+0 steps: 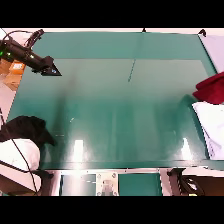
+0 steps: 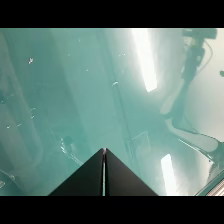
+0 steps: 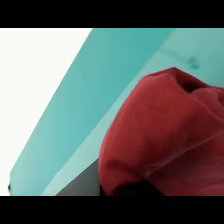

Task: Fold the shirts.

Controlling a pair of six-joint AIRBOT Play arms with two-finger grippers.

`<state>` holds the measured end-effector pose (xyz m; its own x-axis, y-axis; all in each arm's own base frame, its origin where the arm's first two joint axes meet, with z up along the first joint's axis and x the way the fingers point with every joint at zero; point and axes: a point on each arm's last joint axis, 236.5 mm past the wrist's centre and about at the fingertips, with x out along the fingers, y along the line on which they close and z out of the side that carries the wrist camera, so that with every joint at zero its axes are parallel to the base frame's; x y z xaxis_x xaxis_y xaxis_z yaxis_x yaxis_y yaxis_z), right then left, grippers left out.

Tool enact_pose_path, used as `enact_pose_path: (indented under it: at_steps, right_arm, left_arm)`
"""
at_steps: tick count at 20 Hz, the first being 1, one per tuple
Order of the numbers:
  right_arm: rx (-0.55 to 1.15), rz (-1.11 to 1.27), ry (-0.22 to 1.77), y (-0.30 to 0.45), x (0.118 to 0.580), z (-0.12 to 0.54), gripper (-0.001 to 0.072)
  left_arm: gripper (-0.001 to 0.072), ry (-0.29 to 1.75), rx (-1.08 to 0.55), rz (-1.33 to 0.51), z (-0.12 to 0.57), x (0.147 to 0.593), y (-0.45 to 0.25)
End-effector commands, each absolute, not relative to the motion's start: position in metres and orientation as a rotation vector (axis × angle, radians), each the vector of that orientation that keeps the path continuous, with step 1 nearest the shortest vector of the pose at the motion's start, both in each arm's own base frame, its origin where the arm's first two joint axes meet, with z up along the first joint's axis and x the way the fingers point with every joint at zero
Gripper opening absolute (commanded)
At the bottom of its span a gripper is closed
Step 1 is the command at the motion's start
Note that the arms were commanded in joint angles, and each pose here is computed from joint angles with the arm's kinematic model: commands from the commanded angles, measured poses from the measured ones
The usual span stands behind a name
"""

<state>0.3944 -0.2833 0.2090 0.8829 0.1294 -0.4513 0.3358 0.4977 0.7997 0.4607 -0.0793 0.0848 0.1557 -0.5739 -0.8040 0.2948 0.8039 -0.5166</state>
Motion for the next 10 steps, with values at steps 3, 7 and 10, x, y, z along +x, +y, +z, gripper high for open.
enact_pose_path:
  at_steps: [3,7,10]
  right_arm:
    - [1.084,-0.184,0.525,-0.307,0.352,0.2,0.0015]
    - [1.22,-0.249,0.658,-0.3,0.318,0.178,0.0015]
    - [1.301,-0.326,0.76,-0.296,0.29,0.162,0.0015]
  left_arm:
    - [0.0027,1.275,-0.269,-0.627,0.085,0.46,-0.079]
    - [0.0027,1.297,-0.266,-0.639,0.085,0.454,-0.08]
    - [0.0027,1.32,-0.264,-0.651,0.084,0.448,-0.08]
